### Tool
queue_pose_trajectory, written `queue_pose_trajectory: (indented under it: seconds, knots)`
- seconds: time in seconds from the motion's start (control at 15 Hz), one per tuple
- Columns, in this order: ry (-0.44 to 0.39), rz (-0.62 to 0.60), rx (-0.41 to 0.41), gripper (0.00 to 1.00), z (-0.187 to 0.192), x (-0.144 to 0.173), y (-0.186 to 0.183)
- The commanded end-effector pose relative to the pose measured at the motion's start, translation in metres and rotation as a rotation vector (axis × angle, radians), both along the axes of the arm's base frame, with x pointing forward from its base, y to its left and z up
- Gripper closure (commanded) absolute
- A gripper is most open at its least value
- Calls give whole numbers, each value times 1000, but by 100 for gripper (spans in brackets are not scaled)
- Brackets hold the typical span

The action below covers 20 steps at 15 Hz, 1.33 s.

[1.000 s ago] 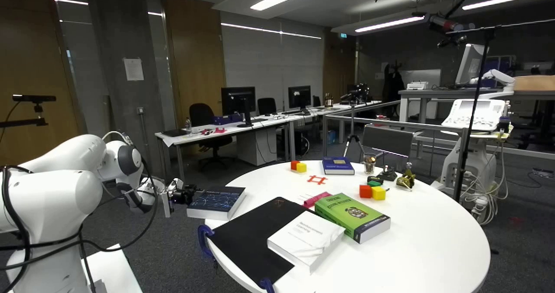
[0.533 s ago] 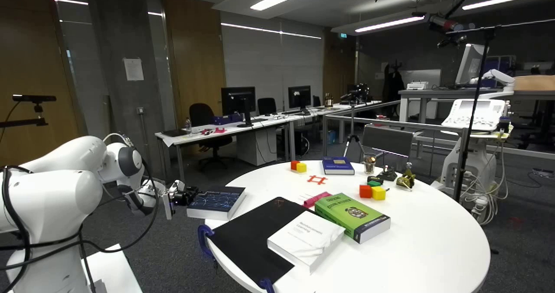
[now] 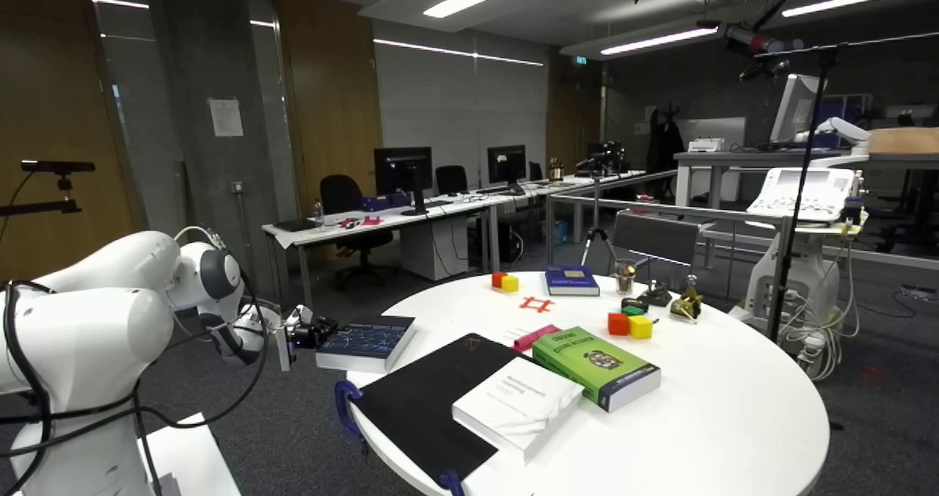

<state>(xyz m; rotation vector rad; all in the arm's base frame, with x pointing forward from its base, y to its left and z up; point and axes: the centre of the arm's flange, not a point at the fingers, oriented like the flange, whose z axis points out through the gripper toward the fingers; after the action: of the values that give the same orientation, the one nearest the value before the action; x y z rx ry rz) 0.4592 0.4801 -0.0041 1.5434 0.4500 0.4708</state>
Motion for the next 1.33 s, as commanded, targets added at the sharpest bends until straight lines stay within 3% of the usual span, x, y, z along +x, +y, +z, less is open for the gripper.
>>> queue_pose_trajectory:
  seconds: [0.0,0.87,1.27]
  knots:
    - [-17,5,-63,73,17,7,14]
    - [-104,-33,3,73,92,33,17]
    - [-130,-54,-10,73,119,49,4]
